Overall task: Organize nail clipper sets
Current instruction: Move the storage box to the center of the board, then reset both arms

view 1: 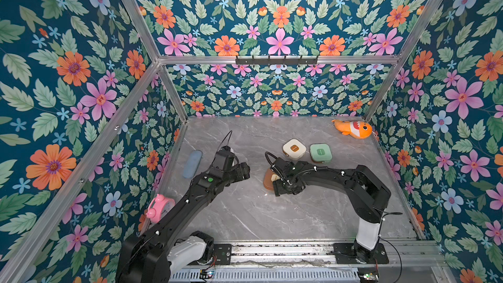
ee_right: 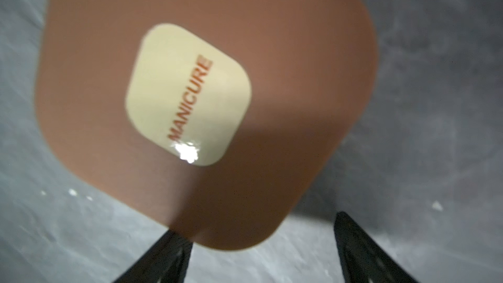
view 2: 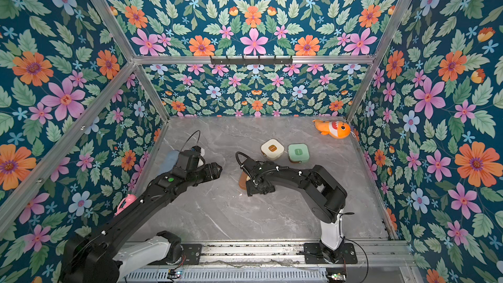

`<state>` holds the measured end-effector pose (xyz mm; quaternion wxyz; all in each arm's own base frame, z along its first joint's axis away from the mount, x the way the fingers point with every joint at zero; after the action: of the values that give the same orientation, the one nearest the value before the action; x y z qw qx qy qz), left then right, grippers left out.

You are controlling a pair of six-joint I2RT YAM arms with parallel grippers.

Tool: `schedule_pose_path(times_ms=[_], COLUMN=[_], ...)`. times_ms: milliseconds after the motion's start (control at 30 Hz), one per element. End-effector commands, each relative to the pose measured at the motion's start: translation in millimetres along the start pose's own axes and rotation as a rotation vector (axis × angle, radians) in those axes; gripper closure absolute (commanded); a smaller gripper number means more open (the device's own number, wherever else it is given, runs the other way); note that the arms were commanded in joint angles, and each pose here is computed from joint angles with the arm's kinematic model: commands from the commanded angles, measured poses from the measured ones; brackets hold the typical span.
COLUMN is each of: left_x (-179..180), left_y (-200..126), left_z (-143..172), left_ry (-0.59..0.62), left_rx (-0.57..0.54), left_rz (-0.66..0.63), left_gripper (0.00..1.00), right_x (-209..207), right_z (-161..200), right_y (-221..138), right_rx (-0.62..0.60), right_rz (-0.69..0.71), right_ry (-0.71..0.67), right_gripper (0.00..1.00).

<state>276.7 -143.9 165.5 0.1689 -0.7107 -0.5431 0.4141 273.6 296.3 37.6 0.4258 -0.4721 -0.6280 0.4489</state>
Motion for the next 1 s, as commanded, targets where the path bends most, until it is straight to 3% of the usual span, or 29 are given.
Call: schedule_pose_path(times_ms=[0, 300, 367, 500, 633, 767, 833, 900, 967], left_x=[1, 10, 3, 3, 3, -1, -3, -8, -13], left_y=[-15, -61, -70, -84, -90, -93, -95, -94, -94], left_z=[-17, -63, -77, -109, -138, -159, -169, -175, -181], left_ry=[0.017, 0.126, 0.184, 0.208, 0.185, 0.191, 0.188, 0.208, 0.231], left_rx=[-0.107, -0.385, -0.426, -0.479, -0.557, -0.672, -0.766, -0.81, -0.858], left_rz=[-0.007, -0.101, -0.105, -0.209, -0.288, -0.306, -0.299, -0.277, -0.253], left_gripper=[0.15, 0.08, 0.02, 0.01, 0.04, 0.07, 0.11, 0.01, 0.0], right_x=[6, 25, 27, 26, -1, -50, -60, -67, -71], right_z=[-28, -105, -114, -121, -121, -116, -108, -100, -80], right_y=[3, 3, -16, -71, -142, -219, -251, -270, -285], right_rx=[-0.054, -0.078, -0.117, -0.245, -0.451, -0.749, -0.905, -1.103, -1.248], right_rz=[0.047, -0.032, -0.069, -0.134, -0.162, -0.159, -0.198, -0.244, -0.271], right_ry=[-0.041, 0.01, 0.013, 0.002, 0.05, 0.156, 0.12, 0.066, -0.049], right_gripper=[0.22, 0.21, 0.2, 0.17, 0.16, 0.14, 0.01, 0.01, 0.01])
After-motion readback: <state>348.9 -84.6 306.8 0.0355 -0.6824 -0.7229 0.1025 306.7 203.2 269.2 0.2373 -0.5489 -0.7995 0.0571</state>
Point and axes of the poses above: each gripper's point midway between its finger pads, its own y axis out along the fingers, its own x axis along the line the jaws close on, z = x × y, the point moved 1 cm from there along -y, back along the fingers, and after that the axes turned 2 degrees about y, right-handed, at the moved point
